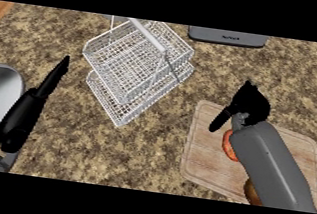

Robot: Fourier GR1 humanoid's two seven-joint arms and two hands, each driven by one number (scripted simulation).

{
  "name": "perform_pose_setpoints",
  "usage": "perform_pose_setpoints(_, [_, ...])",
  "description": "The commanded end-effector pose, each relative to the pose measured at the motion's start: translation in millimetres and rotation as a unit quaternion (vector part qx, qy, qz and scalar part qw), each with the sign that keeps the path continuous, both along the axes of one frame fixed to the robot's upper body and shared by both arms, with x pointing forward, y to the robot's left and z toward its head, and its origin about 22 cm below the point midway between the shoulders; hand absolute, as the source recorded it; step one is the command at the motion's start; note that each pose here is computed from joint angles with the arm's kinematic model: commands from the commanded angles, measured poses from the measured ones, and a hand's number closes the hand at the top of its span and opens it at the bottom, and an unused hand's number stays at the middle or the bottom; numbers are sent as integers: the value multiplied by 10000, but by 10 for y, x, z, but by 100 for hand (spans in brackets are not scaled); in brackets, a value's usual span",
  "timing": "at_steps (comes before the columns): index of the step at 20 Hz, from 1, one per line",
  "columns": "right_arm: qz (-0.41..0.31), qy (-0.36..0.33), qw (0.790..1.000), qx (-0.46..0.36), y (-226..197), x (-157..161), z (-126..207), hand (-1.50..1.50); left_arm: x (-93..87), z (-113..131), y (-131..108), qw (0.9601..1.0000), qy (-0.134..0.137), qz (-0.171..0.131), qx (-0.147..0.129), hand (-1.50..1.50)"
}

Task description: Pick the squash from the cutting board and place it in the tiered basket

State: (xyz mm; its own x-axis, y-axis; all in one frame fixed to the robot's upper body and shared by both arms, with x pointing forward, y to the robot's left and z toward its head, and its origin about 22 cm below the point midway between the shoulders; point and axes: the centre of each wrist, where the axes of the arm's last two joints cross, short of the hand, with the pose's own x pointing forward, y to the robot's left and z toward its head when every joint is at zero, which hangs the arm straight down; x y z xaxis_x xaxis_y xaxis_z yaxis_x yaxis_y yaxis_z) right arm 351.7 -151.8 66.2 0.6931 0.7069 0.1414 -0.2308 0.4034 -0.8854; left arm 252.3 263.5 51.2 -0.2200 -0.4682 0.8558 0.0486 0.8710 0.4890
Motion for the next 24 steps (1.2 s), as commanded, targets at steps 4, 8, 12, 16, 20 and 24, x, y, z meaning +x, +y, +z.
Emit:
perform_pose_setpoints(4, [-780, 1155, 9897, -336, 201, -53, -136, -150, 107, 71, 82, 9998, 17, 217, -47, 0])
perform_pose_setpoints(8, [-946, 1011, 9896, -392, 198, -104, -149, -150, -28, -94, 31, 9999, 71, 90, -17, 0])
perform_pose_setpoints(12, [-1119, 618, 9885, -805, 141, -87, -19, -150, 0, 99, 36, 9998, -60, 164, -10, 0])
perform_pose_setpoints(16, [-1253, 546, 9864, -912, 181, -141, -12, -150, -10, 18, 142, 10000, 40, 56, -3, 0])
perform_pose_setpoints(20, [-1287, 605, 9860, -868, 107, -310, 9, -150, -43, 18, 66, 9999, 22, 36, -131, 0])
perform_pose_setpoints(24, [-1384, 742, 9843, -811, 15, -397, -44, -150, -31, -9, 83, 10000, -6, -16, -65, 0])
